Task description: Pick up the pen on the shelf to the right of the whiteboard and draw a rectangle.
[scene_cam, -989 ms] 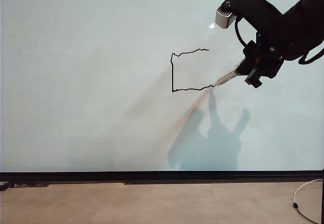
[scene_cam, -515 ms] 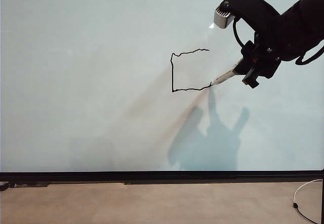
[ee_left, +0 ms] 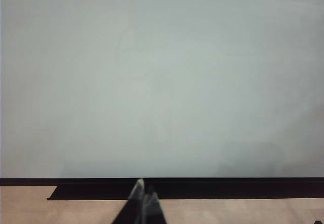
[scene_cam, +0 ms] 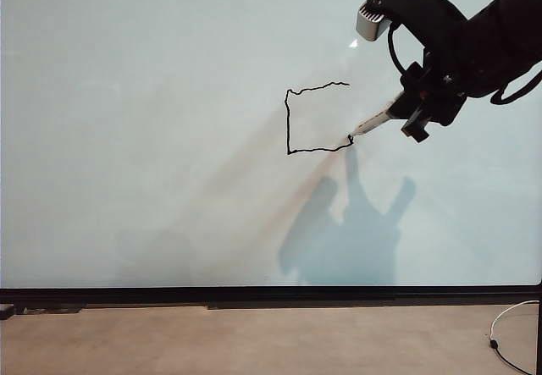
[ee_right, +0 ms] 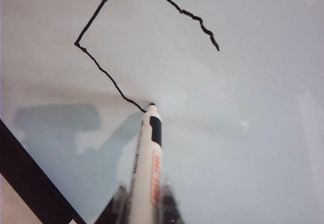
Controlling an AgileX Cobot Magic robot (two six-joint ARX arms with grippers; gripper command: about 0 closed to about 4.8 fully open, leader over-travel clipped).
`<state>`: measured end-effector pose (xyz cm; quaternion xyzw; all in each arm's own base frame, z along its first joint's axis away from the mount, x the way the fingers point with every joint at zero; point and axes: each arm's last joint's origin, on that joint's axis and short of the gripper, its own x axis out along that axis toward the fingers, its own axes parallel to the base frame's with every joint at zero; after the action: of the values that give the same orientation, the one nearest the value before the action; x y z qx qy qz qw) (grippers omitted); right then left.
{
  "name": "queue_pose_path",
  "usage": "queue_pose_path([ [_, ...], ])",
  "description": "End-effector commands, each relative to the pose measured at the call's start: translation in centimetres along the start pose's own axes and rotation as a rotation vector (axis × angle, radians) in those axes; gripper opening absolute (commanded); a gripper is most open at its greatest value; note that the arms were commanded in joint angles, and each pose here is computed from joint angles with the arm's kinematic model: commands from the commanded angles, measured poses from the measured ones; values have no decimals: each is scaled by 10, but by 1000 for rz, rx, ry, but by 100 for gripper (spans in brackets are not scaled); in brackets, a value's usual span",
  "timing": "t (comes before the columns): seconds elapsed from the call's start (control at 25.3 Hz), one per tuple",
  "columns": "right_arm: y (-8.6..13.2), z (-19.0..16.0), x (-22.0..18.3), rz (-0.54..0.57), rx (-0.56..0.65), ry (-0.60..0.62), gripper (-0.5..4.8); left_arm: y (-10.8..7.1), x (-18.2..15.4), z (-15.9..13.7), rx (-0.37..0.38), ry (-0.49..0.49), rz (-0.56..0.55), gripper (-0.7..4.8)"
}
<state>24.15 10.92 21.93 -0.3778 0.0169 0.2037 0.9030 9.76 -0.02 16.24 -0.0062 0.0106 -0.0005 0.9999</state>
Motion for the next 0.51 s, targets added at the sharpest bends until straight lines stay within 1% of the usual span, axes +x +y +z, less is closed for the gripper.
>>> queue_pose_path([
  [0.04, -10, 9, -5, -72, 11, -48, -5, 0, 0, 2, 5, -10, -4, -5],
  [0.51, -15, 15, -11, -103, 6, -71, -5, 0, 0, 2, 5, -11, -4, -4],
])
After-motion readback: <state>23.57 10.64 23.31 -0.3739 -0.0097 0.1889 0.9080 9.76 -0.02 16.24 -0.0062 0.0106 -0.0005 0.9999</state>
